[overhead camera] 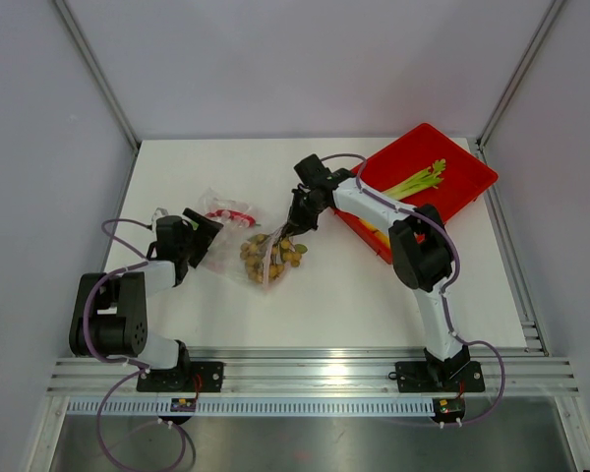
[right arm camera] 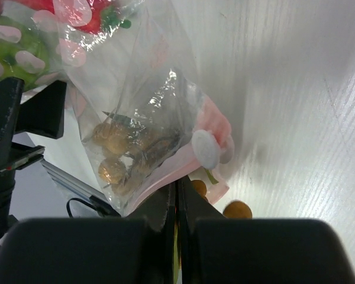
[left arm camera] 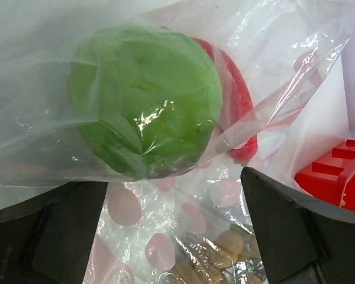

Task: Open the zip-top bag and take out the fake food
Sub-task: Pick up the fake fruit from the zipper food storage bag, then place the fake fruit in the bin, then adjust the zipper food storage bag at the center of the board.

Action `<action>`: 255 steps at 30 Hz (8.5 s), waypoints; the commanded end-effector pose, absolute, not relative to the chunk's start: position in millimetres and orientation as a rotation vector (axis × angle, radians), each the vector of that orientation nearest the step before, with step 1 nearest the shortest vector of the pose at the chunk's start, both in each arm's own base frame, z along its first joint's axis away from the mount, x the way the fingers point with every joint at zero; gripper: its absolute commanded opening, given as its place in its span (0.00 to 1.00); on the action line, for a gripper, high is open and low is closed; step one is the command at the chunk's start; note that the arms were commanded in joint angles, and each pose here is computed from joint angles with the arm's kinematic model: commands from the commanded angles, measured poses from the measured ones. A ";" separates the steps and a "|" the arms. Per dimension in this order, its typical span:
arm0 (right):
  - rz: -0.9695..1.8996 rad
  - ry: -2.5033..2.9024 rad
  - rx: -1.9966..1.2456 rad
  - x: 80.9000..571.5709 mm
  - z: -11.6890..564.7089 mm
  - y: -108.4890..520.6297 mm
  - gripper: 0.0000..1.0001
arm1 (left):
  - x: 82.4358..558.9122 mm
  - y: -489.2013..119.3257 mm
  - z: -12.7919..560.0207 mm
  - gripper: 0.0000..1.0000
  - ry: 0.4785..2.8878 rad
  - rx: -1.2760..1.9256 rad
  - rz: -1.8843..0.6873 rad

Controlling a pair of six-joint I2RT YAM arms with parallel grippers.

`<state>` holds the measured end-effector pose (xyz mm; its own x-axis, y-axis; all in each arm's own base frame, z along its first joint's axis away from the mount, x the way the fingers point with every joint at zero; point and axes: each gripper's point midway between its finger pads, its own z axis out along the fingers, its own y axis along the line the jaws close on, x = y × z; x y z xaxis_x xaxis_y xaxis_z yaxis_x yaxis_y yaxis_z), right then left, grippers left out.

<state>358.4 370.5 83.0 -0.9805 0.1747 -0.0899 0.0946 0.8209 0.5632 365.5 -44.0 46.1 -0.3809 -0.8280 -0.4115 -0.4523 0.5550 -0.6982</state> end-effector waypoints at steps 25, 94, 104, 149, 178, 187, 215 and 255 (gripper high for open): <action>0.939 2.605 0.114 385.5 139.5 281.1 0.00 | 373.4 -30.1 43.3 0.99 2.015 -1.048 -0.513; 0.583 1.785 1.085 431.1 235.8 -37.7 0.89 | 355.2 -62.2 123.6 0.99 1.906 -0.786 -0.561; 0.990 1.758 0.879 413.2 253.1 23.1 1.00 | 350.5 -56.2 139.9 0.99 1.848 -0.751 -0.527; 0.944 2.464 0.112 333.3 116.2 361.1 0.86 | 317.6 19.1 125.0 0.99 1.662 -1.192 -0.177; 1.314 2.286 -0.026 335.9 123.7 415.6 0.09 | 320.1 17.3 123.2 0.99 1.698 -1.162 -0.161; 1.227 2.208 -0.140 334.9 163.2 401.4 0.00 | 329.8 15.0 122.8 0.99 1.741 -1.091 -0.134; 0.878 2.203 -0.307 353.0 171.8 361.1 0.00 | 347.6 -22.5 91.4 0.99 1.858 -1.125 -0.528; 0.918 2.213 -0.141 364.0 161.1 334.5 0.00 | 331.9 18.5 41.1 0.00 1.744 -1.561 -0.416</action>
<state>348.6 351.7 148.4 -0.7488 0.0723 -0.6588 -0.3962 0.7481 0.5324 334.8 0.4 33.5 -0.0555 -0.9634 -0.2623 -0.6959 0.2257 -0.6817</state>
